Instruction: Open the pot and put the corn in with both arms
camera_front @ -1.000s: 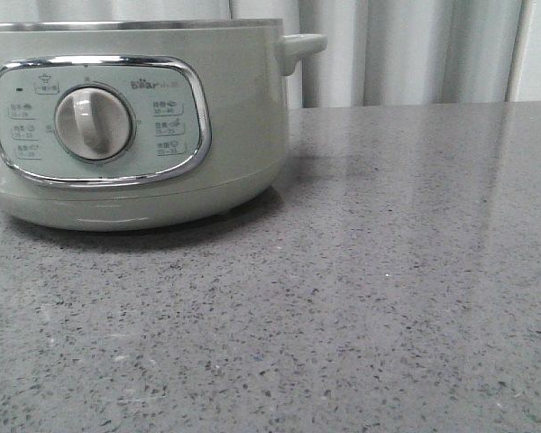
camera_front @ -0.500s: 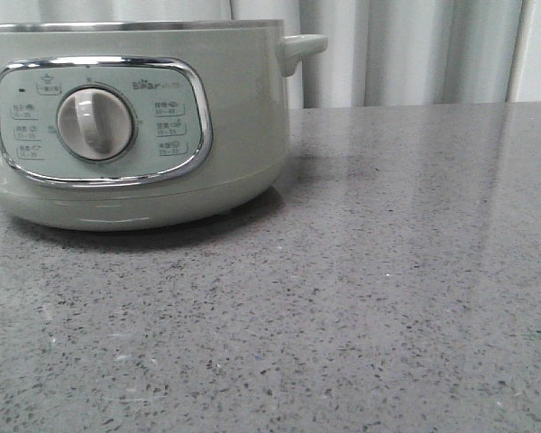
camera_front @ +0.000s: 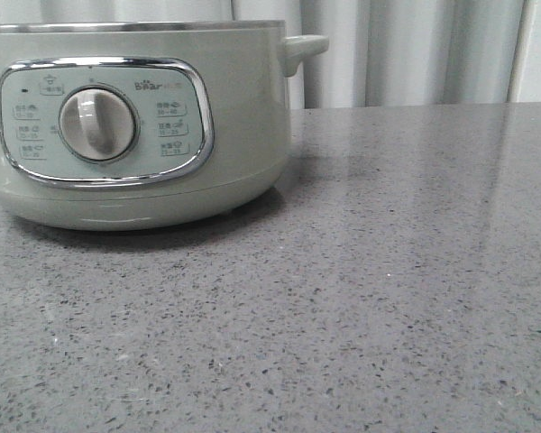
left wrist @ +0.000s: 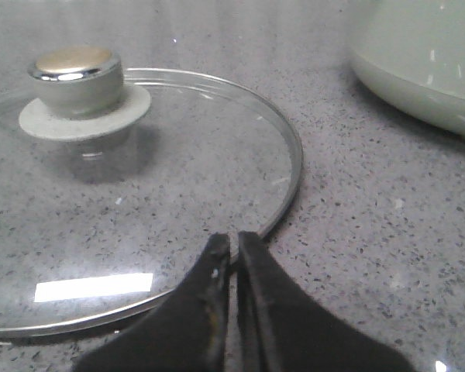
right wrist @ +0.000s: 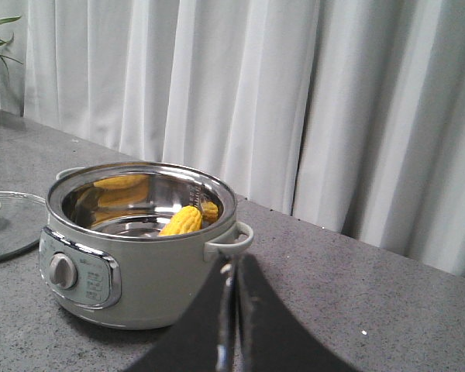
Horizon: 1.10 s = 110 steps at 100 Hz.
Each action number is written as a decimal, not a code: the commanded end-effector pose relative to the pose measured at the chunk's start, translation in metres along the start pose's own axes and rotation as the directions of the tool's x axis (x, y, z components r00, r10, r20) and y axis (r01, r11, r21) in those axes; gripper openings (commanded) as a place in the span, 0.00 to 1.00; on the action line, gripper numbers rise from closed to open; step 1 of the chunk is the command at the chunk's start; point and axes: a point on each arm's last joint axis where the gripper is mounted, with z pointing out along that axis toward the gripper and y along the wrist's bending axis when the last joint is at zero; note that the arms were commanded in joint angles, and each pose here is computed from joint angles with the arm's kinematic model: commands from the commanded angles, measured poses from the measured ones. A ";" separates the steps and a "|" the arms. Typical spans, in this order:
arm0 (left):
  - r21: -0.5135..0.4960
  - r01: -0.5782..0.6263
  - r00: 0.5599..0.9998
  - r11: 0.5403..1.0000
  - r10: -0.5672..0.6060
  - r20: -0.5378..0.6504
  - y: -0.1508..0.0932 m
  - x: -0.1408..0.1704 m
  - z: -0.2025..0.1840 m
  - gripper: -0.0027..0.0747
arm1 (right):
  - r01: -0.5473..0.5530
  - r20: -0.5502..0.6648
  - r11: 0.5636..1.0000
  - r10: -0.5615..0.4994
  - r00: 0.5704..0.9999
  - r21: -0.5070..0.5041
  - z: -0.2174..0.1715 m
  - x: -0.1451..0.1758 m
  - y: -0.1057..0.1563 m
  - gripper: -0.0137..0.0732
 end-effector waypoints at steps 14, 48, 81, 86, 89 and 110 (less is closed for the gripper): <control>0.036 0.072 0.995 0.997 -0.074 0.066 -0.002 -0.007 -0.004 0.01 | 0.018 0.088 1.000 -0.021 0.996 0.026 0.000 -0.013 -0.003 0.09; 0.042 0.090 0.994 0.995 -0.092 0.056 -0.003 -0.005 -0.003 0.01 | 0.018 0.088 1.000 -0.021 0.996 0.026 0.000 -0.013 -0.003 0.09; 0.042 0.090 0.994 0.995 -0.092 0.056 -0.003 -0.005 -0.003 0.01 | 0.019 0.082 1.000 -0.021 0.996 0.025 0.000 -0.012 -0.002 0.09; 0.042 0.090 0.994 0.995 -0.092 0.056 -0.003 -0.005 -0.003 0.01 | 0.019 0.069 0.999 -0.021 0.997 0.028 0.002 -0.009 -0.002 0.09; 0.042 0.090 0.994 0.995 -0.092 0.056 -0.003 -0.005 -0.003 0.01 | 0.020 0.060 0.999 -0.022 0.998 0.035 0.002 -0.006 -0.002 0.09; 0.042 0.090 0.994 0.995 -0.092 0.056 -0.003 -0.005 -0.003 0.01 | 0.081 -0.123 0.981 -0.060 0.991 0.177 0.017 0.046 -0.004 0.09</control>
